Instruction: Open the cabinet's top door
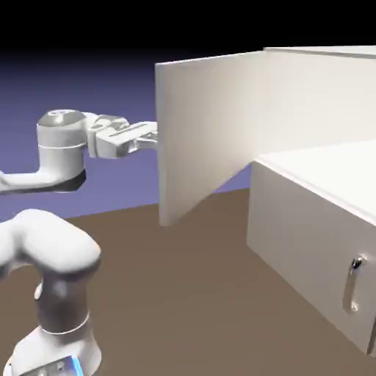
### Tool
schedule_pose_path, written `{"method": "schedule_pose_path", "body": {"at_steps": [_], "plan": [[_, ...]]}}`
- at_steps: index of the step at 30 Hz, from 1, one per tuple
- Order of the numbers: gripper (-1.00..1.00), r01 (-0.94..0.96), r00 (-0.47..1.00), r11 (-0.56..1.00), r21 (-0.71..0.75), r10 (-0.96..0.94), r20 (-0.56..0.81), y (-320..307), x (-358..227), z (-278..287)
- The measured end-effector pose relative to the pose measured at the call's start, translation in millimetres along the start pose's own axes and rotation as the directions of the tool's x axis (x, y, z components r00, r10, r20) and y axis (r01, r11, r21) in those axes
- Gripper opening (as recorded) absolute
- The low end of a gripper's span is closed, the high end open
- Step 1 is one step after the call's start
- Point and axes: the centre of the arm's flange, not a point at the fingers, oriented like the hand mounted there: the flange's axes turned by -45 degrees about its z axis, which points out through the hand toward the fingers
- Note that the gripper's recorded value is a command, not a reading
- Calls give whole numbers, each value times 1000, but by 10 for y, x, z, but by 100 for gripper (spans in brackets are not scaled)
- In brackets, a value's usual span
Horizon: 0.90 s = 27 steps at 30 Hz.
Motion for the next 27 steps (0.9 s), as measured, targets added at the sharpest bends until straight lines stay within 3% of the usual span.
{"method": "schedule_pose_path", "body": {"at_steps": [16,27], "plan": [[-100,0,1000,952,-307,0,0,-699,0,-1503],[-100,0,1000,885,-466,0,0,-1278,0,-2221]]}}
